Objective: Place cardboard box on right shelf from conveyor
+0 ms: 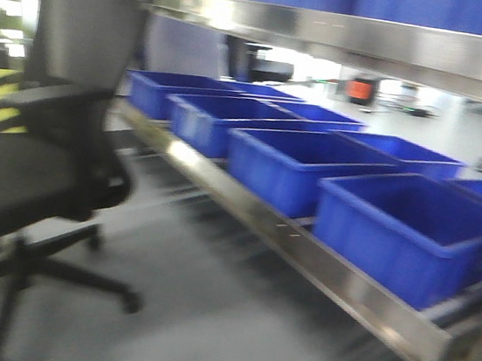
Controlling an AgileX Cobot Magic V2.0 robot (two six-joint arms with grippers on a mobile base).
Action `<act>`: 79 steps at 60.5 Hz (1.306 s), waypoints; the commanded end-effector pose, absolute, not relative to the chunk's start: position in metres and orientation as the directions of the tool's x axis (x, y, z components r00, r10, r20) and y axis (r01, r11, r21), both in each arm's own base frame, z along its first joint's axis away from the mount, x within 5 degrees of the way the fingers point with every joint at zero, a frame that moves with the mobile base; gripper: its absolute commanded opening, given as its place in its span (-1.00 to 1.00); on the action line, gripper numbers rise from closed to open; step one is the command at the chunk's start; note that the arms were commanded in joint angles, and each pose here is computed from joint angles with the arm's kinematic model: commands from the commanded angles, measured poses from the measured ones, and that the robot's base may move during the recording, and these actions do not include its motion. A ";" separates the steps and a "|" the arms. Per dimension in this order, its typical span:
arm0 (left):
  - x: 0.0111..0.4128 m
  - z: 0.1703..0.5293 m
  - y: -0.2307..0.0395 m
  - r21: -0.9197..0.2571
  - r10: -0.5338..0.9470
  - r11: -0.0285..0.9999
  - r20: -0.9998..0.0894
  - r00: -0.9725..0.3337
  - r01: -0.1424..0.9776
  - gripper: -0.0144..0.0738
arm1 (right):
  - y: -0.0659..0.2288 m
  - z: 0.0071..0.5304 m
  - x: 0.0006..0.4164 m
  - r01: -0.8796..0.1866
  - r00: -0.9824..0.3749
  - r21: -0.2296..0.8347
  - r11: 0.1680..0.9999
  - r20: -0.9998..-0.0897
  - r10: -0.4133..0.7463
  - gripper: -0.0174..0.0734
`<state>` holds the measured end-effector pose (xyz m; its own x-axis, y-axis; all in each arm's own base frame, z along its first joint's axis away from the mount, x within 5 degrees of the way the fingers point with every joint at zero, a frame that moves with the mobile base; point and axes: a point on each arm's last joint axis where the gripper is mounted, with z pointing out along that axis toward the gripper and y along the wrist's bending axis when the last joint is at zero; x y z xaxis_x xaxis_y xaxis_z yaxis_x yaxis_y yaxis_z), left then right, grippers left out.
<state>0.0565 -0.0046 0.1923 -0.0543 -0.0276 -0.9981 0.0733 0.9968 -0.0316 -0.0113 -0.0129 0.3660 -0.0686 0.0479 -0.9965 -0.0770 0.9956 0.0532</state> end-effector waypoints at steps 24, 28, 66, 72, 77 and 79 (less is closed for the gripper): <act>0.056 0.198 -0.004 -0.037 -0.040 0.997 -0.998 0.038 0.072 -0.94 | -0.013 0.383 -0.011 -0.078 0.042 0.034 0.996 -0.998 0.038 -0.17; 0.056 0.198 -0.004 -0.037 -0.040 0.997 -0.998 0.038 0.072 -0.93 | -0.013 0.383 -0.011 -0.078 0.042 0.034 0.996 -0.998 0.038 -0.17; 0.056 0.198 -0.004 -0.037 -0.040 0.997 -0.998 0.040 0.072 -0.93 | -0.013 0.383 -0.011 -0.078 0.042 0.034 0.996 -0.998 0.038 -0.17; 0.056 0.198 -0.004 -0.037 -0.040 0.997 -0.998 0.040 0.064 -0.93 | -0.013 0.383 -0.011 -0.078 0.042 0.034 0.996 -0.998 0.038 -0.17; 0.056 0.198 -0.002 -0.037 -0.038 0.999 -0.998 0.042 0.033 -0.94 | -0.013 0.383 -0.011 -0.078 0.042 0.034 0.996 -0.998 0.038 -0.17; 0.056 0.198 -0.001 -0.037 -0.038 0.999 -0.998 0.042 0.022 -0.94 | -0.013 0.383 -0.011 -0.078 0.042 0.034 0.996 -0.998 0.038 -0.17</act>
